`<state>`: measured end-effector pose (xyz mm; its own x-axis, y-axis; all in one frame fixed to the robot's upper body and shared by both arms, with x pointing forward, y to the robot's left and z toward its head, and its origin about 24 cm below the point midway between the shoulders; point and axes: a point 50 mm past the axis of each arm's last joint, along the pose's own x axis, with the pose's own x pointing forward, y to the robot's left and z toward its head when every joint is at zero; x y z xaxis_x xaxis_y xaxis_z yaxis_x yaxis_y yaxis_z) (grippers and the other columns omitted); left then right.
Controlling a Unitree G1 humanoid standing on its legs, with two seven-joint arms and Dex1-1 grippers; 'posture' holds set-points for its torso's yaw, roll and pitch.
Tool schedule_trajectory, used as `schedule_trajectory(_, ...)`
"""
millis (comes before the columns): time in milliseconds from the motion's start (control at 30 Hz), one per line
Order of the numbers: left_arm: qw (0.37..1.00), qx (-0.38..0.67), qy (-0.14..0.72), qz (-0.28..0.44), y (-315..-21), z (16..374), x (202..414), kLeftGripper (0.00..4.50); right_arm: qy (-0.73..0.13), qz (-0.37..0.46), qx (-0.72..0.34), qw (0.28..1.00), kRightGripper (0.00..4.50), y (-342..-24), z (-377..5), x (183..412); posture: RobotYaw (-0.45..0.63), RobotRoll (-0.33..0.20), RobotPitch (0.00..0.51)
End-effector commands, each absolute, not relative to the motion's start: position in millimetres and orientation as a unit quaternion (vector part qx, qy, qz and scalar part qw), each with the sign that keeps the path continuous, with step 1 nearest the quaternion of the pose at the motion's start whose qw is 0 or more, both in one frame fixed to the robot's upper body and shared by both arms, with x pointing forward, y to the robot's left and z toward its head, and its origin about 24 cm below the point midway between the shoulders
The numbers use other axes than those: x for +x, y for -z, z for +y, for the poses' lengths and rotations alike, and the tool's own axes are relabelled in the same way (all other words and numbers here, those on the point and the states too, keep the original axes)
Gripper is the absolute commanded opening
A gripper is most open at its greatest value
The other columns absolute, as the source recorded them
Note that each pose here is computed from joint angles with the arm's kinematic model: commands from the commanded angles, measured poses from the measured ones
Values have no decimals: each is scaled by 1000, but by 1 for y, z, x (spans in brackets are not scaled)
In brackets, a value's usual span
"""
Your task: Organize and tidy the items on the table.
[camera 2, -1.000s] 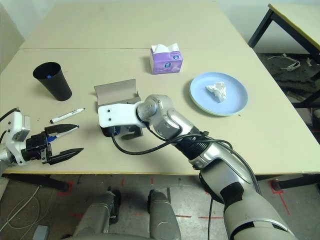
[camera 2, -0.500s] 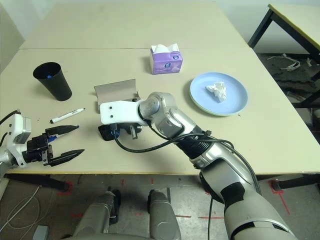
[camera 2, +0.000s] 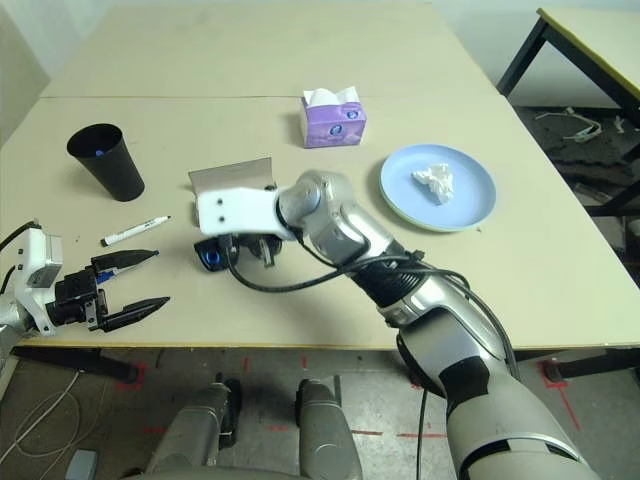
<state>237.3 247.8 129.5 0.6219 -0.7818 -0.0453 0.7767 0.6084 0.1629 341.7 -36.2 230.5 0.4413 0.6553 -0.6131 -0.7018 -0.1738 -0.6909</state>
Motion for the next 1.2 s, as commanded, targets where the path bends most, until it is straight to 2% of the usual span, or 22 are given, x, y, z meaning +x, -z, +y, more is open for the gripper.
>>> schedule_trajectory(33,923,68,378,-16,-128,254,238,4500,-509,1,-556,657,205,-230,-32,355,-68,0,209)
schedule_trajectory(267,947,67,313,-18,-128,256,241,4500,-486,-26,-558,672,205,-227,-22,374,-54,0,211)
schedule_trajectory(567,945,77,318,-17,-131,252,236,4500,-460,0,-568,683,205,-198,-29,394,-28,0,219)
schedule_trajectory(867,939,67,338,-18,-131,245,230,4500,-480,57,-573,662,205,-167,-39,394,-22,0,220)
schedule_trajectory(1200,936,68,344,-17,-130,244,232,4500,-516,67,-548,655,205,-178,-37,389,-34,0,213)
